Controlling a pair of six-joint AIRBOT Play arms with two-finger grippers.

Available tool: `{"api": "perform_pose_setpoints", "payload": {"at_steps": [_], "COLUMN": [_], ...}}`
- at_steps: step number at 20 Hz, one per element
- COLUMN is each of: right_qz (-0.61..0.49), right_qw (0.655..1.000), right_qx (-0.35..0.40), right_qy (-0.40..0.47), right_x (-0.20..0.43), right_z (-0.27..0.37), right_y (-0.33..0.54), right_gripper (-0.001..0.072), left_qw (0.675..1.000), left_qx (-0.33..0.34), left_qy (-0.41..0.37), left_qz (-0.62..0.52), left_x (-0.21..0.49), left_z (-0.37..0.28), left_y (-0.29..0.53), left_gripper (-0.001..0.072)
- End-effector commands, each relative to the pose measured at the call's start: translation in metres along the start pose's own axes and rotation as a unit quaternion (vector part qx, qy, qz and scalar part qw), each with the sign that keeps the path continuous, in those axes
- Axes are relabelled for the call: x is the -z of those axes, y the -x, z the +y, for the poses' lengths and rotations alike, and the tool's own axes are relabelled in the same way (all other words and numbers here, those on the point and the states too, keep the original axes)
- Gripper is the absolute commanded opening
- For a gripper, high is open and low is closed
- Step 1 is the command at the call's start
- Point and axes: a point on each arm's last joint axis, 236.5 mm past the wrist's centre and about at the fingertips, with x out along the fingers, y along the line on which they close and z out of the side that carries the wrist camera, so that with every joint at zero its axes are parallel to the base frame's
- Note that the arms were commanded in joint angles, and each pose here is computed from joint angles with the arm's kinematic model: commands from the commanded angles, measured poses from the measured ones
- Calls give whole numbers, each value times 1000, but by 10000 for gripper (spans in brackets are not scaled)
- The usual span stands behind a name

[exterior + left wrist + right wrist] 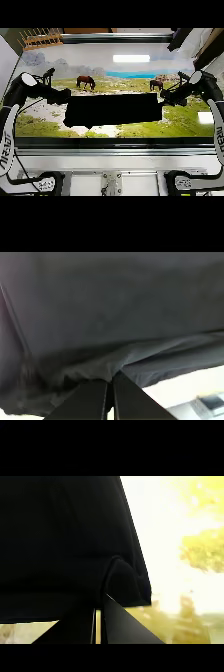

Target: Fold the clothes and pants, and hang the long-sleeved shirts on hangers.

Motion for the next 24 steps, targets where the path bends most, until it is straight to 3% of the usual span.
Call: {"api": "perform_pose_setpoints", "payload": {"at_steps": [1, 3, 4, 5, 6, 7, 11, 12, 13, 18, 24], "right_qz": [-34, -65, -82, -102, -118, -130, -113, -92, -76, -13, 42], "right_qw": [999, 996, 993, 989, 985, 980, 977, 978, 981, 987, 970], "right_qx": [-29, -63, -80, -102, -125, -147, -159, -157, -152, -157, -240], "right_qy": [-7, -22, -26, -13, -4, 9, 89, 100, 90, 23, 2], "right_x": [-34, -52, -60, -69, -77, -83, -74, -65, -59, -29, -15], "right_z": [15, 29, 36, 47, 57, 65, 40, 24, 6, -59, -14], "right_y": [-16, -18, -17, -14, -9, -1, 18, 17, 13, -33, -80], "right_gripper": [20, 30, 34, 158, 442, 669, 668, 669, 669, 669, 655], "left_qw": [1000, 1000, 1000, 999, 998, 997, 999, 999, 1000, 998, 992], "left_qx": [3, 2, 2, 2, 2, 3, 10, 12, 14, 20, 26], "left_qy": [1, 3, 4, 8, 16, 25, 10, 4, -2, -50, -113], "left_qz": [-6, -12, -21, -37, -56, -74, -52, -32, -16, 24, 47], "left_x": [-34, -47, -54, -65, -75, -86, -81, -71, -61, -9, 46], "left_z": [5, 8, 8, 8, 6, 5, -12, -18, -25, -77, -133], "left_y": [-20, -26, -27, -25, -20, -12, 5, 1, -4, -54, -107], "left_gripper": [9, 12, 165, 427, 475, 476, 466, 218, 17, 10, 10]}}
